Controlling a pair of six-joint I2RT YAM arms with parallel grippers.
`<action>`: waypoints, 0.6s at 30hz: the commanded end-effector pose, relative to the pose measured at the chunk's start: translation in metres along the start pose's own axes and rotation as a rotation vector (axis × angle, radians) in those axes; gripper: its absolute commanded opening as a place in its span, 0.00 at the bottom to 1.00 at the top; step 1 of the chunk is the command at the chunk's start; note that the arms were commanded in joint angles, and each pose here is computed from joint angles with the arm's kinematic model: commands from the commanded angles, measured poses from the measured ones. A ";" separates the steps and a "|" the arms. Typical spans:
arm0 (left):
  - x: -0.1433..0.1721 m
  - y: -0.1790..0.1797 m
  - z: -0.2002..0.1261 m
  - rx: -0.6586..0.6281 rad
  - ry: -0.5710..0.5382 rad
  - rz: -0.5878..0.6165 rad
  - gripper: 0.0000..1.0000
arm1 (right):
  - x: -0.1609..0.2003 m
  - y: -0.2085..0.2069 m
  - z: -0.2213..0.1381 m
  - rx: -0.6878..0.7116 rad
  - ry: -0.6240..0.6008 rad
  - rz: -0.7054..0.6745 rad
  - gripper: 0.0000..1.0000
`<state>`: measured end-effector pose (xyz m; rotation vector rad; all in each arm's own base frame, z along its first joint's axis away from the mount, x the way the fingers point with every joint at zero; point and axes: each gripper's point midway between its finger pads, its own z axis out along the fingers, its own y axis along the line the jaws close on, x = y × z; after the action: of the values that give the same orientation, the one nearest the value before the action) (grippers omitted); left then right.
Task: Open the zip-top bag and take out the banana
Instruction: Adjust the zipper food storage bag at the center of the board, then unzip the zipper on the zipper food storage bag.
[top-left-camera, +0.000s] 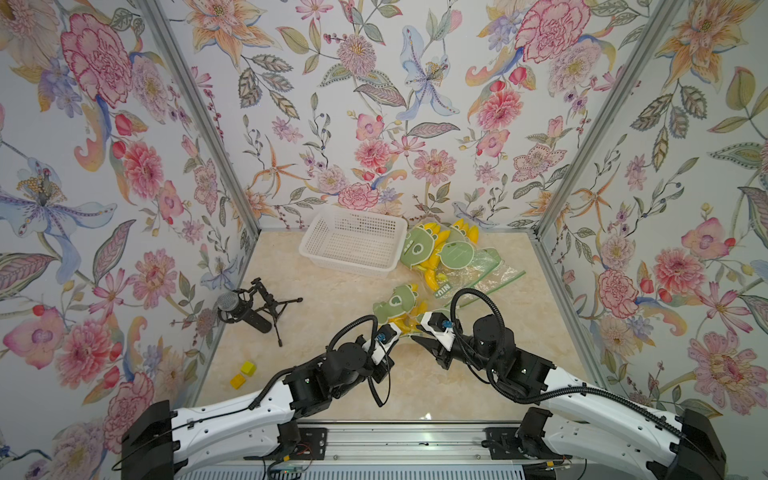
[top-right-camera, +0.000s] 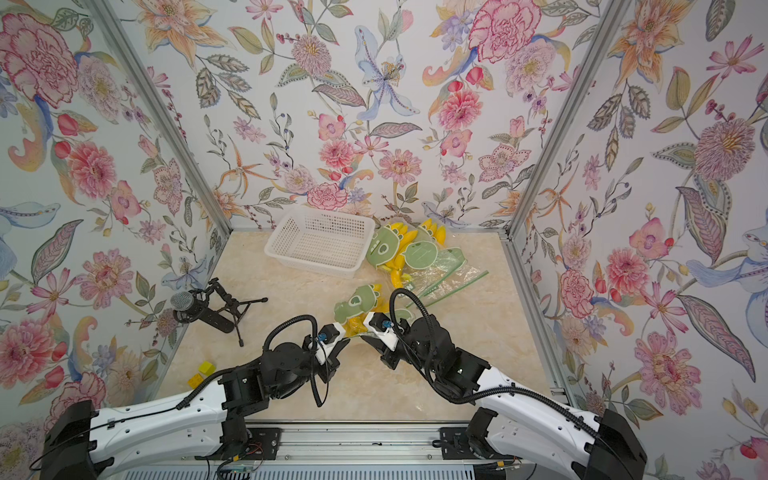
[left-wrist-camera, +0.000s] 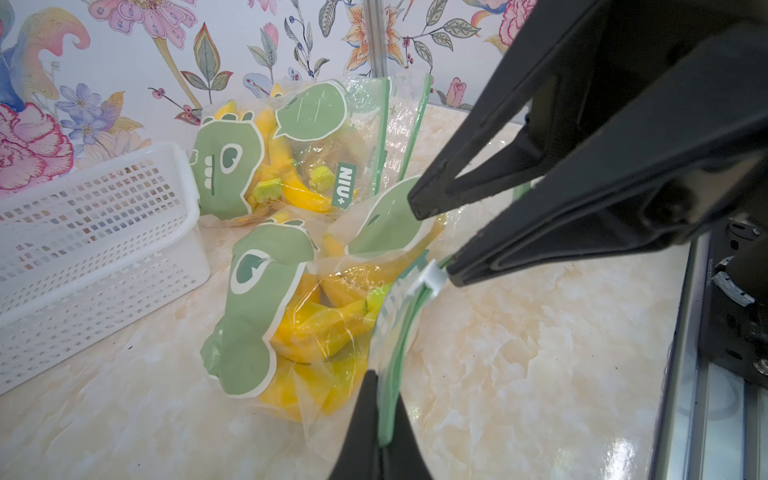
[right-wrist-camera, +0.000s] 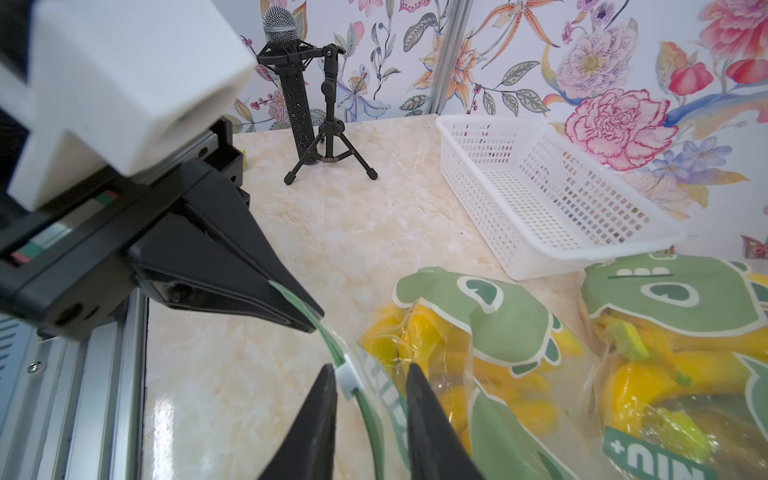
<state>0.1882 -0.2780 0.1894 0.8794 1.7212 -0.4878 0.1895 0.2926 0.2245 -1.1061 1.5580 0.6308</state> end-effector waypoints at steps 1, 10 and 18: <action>-0.011 -0.003 0.002 0.027 -0.026 0.013 0.00 | -0.006 0.005 0.004 -0.031 -0.015 -0.043 0.29; -0.010 -0.001 0.001 0.016 -0.023 0.013 0.00 | 0.002 0.018 0.009 -0.090 0.012 -0.052 0.28; -0.009 0.005 0.001 0.002 -0.017 0.005 0.00 | 0.009 0.025 0.009 -0.117 0.032 -0.048 0.29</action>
<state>0.1901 -0.2773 0.1837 0.8962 1.7360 -0.4826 0.1753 0.3051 0.2095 -1.2116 1.5485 0.6775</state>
